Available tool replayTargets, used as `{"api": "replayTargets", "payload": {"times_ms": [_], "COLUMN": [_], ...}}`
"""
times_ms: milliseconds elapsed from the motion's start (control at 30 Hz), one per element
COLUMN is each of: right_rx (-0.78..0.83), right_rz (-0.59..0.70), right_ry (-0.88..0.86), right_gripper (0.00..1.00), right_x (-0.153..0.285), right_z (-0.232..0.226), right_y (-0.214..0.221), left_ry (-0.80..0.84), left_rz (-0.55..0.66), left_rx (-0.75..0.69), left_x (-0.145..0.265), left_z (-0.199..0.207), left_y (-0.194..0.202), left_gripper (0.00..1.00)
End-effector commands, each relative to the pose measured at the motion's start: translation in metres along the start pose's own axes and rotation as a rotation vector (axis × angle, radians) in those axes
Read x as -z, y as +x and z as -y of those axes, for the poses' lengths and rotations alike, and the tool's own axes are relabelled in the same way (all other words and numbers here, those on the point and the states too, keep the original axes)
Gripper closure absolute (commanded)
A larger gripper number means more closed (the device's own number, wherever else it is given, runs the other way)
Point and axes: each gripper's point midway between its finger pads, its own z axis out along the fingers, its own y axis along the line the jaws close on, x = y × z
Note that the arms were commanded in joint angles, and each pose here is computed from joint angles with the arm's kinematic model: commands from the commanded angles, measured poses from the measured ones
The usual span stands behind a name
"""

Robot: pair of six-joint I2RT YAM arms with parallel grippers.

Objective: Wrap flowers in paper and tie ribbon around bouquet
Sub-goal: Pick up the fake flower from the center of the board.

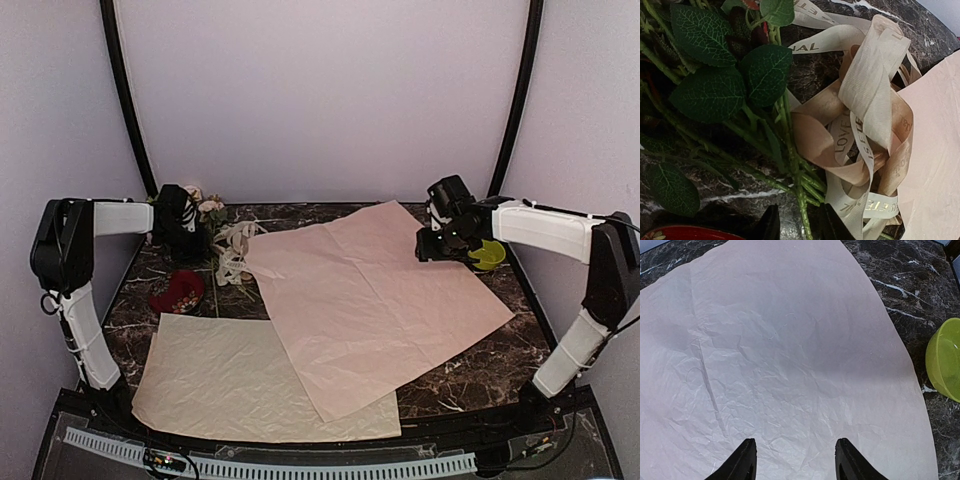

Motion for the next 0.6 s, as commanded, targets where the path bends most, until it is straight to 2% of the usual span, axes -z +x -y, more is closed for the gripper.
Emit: {"api": "replayTargets", "payload": {"times_ms": [0,267,333,400,433,567], "right_rx": [0.019,0.028,0.028,0.030,0.030,0.030], "right_rz": [-0.004,-0.020,-0.029,-0.030,-0.030,-0.028], "right_ry": [-0.009,-0.004,-0.002,-0.001,-0.003,-0.002], "right_gripper": [0.46,0.45,0.45,0.45,0.45,0.45], "right_x": [-0.003,-0.007,-0.009,-0.009,-0.009,-0.007], "right_z": [-0.004,-0.004,-0.004,-0.004,-0.004,-0.004], "right_y": [0.001,0.006,0.008,0.008,0.008,0.008], "left_ry": [-0.029,-0.018,-0.022,-0.020,-0.020,-0.067], "left_rz": [-0.044,-0.082,-0.091,-0.087,-0.079,-0.032], "left_rx": [0.022,0.017,0.011,0.012,0.014,0.017], "left_x": [-0.008,-0.023,-0.026,-0.024,-0.022,-0.008], "left_z": [-0.009,-0.009,-0.009,-0.007,-0.007,-0.012], "left_y": [0.012,0.020,0.022,0.021,0.020,0.012], "left_gripper": [0.72,0.70,0.76,0.95,1.00,1.00]}}
